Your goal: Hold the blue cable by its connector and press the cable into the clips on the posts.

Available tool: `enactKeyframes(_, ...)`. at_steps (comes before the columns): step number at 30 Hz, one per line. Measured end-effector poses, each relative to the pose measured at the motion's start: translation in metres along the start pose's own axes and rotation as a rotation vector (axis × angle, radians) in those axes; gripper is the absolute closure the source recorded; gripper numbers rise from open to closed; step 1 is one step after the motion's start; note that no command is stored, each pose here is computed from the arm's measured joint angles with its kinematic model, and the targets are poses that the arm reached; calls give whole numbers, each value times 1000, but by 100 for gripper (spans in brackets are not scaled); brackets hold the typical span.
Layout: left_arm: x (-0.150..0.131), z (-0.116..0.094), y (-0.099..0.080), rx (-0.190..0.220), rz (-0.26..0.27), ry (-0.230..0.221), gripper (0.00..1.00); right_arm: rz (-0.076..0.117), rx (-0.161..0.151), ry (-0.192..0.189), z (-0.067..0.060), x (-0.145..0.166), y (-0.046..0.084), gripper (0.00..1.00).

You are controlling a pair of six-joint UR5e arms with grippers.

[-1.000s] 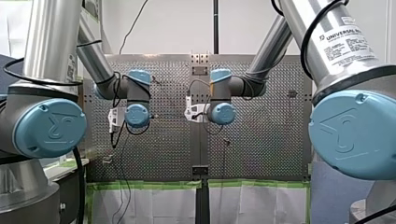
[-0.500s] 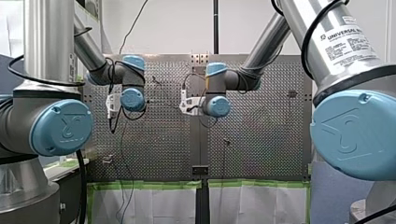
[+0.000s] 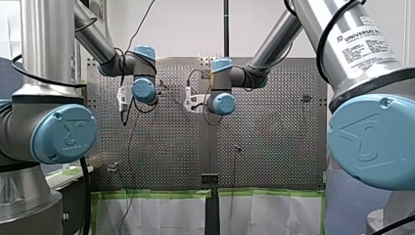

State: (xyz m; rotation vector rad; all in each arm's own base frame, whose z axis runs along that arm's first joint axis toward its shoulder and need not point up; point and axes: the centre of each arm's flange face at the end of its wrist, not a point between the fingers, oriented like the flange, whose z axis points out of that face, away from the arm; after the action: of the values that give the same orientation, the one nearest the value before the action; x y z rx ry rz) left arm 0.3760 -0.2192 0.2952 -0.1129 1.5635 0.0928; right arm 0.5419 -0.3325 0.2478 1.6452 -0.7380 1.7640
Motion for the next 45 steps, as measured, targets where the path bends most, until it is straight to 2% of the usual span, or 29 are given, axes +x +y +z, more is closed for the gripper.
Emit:
enactKeyframes(4,-27,5,4,-37,1,-26,100,1,1,6,5,4,-1,100)
enactKeyframes(10,-44,12,-2,-28,28,-24,100,3,7,9,15,10,-4,100)
enactKeyframes(14,-67,13,-1,-45,21,-43,100,3,9,14,20,14,-5,100)
enactKeyframes(16,-71,14,-2,-52,28,-38,100,4,10,18,23,17,-6,100)
enactKeyframes(22,-78,9,-2,-38,70,-8,100,4,14,17,26,21,-9,100)
enactKeyframes(27,-93,-2,3,-29,64,-15,100,5,13,24,30,25,-9,100)
enactKeyframes(36,-71,10,-4,-16,71,21,100,5,12,30,36,32,-10,100)
enactKeyframes(45,-60,25,-3,-18,54,13,100,3,15,4,48,27,-11,100)
